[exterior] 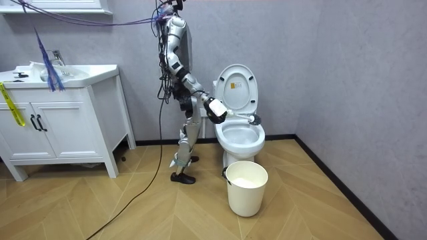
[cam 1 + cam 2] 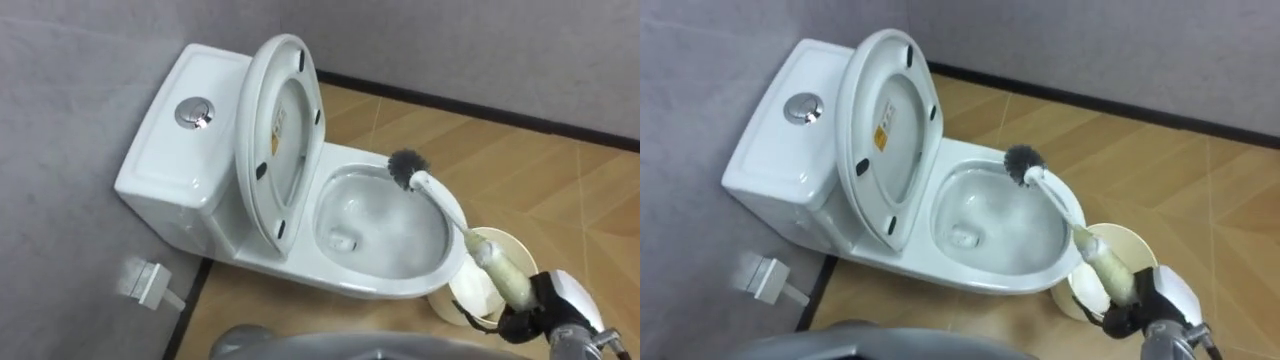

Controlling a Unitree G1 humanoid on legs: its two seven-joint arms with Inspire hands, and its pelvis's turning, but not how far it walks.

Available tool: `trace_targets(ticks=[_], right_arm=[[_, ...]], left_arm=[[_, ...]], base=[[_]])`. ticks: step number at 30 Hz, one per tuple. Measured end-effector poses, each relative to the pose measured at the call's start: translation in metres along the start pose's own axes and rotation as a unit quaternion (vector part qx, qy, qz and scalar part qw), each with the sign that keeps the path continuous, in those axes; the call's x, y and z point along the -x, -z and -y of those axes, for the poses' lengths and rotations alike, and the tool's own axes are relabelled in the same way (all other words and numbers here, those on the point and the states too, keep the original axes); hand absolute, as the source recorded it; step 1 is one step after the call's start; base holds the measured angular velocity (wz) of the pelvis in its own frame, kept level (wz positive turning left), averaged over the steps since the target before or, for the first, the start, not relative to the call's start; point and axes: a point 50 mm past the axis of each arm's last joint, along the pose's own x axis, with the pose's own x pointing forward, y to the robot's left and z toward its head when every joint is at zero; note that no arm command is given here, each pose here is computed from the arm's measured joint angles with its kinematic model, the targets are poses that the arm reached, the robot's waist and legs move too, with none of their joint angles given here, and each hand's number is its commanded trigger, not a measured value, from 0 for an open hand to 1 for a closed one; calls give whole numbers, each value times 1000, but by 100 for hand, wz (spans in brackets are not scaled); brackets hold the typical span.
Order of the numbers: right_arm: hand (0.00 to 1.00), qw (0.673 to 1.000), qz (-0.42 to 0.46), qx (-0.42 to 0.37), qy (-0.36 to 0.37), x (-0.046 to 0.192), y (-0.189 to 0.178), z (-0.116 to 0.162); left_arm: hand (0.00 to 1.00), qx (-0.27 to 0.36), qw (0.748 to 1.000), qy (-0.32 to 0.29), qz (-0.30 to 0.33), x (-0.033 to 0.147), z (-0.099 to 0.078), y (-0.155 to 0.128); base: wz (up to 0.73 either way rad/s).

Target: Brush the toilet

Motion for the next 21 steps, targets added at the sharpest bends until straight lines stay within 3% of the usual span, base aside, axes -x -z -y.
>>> trace_targets(ticks=[11,21], right_arm=[[100,988,-94,-120,-14,-3,20,-28],[100,977,-132,-167,8,-4,29,-30]], left_arm=[[0,-1,999,28,-24,-9,18,-13],[0,3,997,80,-22,-11,32,-25]], base=[[-8],[-8]])
